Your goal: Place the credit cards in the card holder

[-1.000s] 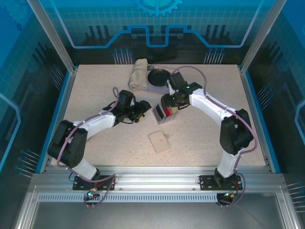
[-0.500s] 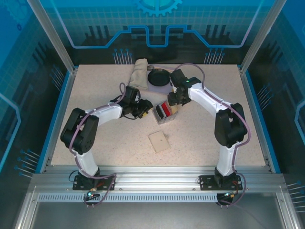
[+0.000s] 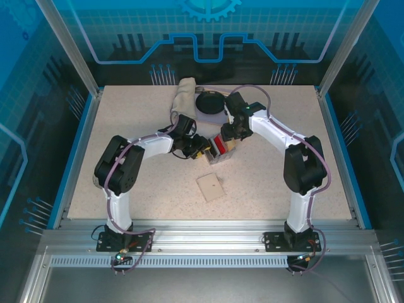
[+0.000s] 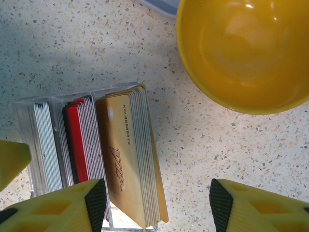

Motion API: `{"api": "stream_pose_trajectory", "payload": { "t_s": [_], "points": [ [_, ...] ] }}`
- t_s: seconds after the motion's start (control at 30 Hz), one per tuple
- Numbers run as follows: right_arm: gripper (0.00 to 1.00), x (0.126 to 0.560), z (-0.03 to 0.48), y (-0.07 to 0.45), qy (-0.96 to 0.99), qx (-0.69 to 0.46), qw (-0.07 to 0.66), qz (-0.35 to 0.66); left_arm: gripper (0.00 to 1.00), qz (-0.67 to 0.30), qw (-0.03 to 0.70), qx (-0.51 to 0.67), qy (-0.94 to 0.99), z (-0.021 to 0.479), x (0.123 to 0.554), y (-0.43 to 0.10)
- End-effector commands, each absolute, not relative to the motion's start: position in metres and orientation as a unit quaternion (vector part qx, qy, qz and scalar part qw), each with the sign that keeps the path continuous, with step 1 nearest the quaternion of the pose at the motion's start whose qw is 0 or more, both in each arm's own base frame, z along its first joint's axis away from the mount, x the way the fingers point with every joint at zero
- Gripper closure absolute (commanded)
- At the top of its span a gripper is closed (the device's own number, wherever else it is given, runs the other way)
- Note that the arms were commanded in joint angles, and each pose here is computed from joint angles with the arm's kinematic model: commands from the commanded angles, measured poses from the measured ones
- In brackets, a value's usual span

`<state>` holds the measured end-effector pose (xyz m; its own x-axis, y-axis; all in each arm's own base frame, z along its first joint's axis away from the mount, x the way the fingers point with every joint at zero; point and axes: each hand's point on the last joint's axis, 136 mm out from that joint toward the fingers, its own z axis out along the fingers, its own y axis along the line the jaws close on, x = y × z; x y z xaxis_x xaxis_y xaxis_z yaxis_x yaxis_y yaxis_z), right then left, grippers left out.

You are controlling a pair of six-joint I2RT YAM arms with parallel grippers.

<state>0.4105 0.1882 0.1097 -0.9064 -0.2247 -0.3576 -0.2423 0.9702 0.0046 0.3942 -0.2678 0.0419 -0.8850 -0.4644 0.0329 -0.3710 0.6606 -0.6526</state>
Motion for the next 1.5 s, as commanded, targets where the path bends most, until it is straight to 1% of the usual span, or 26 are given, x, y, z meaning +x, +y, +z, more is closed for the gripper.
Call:
{"api": "stream_pose_trajectory", "payload": {
  "t_s": [0.0, 0.1, 0.33, 0.83, 1.1, 1.37, 1.47],
  "points": [
    [0.39, 0.405, 0.097, 0.185, 0.980, -0.121, 0.153, 0.027, 0.56, -0.342, 0.046, -0.214, 0.914, 0.037, 0.388, -0.277],
    [0.38, 0.401, 0.095, 0.186, 0.981, -0.124, 0.146, 0.025, 0.56, -0.336, 0.044, -0.213, 0.916, 0.031, 0.382, -0.274],
    [0.37, 0.400, 0.097, 0.189, 0.979, -0.145, 0.142, 0.013, 0.62, -0.311, 0.032, -0.202, 0.928, 0.017, 0.369, -0.265],
    [0.36, 0.411, 0.105, 0.188, 0.972, -0.180, 0.152, -0.014, 0.62, -0.299, 0.032, -0.194, 0.934, 0.014, 0.368, -0.262],
    [0.36, 0.411, 0.092, 0.198, 0.969, -0.210, 0.130, -0.029, 0.63, -0.293, 0.033, -0.184, 0.938, 0.015, 0.367, -0.261],
    [0.37, 0.421, 0.083, 0.191, 0.964, -0.212, 0.136, -0.081, 0.64, -0.291, 0.034, -0.175, 0.940, 0.017, 0.366, -0.261],
    [0.37, 0.421, 0.074, 0.189, 0.964, -0.217, 0.126, -0.093, 0.64, -0.288, 0.033, -0.172, 0.941, 0.017, 0.366, -0.260]
  ]
}}
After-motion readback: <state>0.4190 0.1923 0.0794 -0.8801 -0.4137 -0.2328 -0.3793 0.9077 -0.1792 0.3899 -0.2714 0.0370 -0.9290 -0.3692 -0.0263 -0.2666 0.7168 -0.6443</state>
